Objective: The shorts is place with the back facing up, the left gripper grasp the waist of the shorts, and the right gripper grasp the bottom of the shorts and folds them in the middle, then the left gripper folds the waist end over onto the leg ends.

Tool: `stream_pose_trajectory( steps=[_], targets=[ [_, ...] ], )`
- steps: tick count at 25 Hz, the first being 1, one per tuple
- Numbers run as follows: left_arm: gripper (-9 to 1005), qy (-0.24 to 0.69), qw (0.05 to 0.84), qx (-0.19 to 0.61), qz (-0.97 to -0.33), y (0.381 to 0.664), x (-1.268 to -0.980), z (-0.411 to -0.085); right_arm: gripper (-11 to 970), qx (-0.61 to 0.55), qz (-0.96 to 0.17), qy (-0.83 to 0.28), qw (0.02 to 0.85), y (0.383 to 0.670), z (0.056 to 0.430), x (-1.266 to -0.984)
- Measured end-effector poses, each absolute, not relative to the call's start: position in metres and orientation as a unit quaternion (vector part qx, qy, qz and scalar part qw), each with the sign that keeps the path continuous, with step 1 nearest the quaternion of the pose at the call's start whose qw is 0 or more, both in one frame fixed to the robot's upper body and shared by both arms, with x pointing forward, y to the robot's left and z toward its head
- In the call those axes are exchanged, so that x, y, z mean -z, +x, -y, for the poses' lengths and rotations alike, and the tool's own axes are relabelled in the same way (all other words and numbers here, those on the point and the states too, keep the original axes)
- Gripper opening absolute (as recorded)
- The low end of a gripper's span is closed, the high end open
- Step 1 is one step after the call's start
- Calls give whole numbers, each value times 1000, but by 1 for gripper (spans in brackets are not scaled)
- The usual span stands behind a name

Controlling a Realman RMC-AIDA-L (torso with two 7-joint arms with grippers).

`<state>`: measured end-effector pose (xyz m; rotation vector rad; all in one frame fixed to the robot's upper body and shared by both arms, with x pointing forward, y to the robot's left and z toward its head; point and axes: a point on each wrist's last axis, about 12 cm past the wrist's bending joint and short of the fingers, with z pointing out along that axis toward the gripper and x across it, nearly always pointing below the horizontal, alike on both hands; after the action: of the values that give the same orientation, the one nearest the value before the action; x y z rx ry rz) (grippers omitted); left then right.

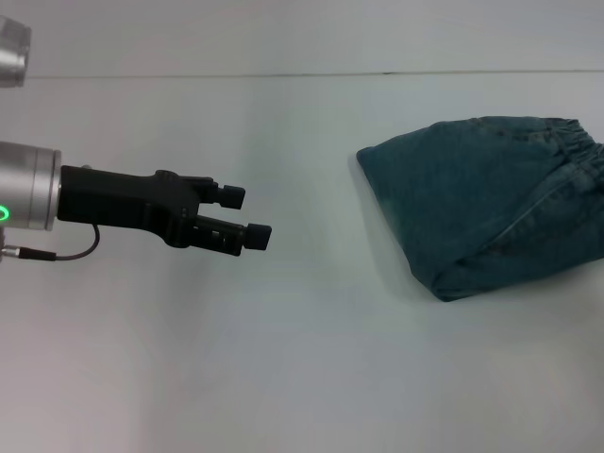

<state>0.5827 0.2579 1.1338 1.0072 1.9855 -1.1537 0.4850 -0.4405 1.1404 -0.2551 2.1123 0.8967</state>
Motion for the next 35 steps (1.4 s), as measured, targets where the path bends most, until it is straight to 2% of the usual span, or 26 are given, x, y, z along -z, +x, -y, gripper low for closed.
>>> stream_pose_trajectory(
  steps=[35],
  targets=[
    [961, 385, 312, 429, -755, 586, -1133, -252, 947, -336, -852, -95, 391, 481, 447, -1138]
  ],
)
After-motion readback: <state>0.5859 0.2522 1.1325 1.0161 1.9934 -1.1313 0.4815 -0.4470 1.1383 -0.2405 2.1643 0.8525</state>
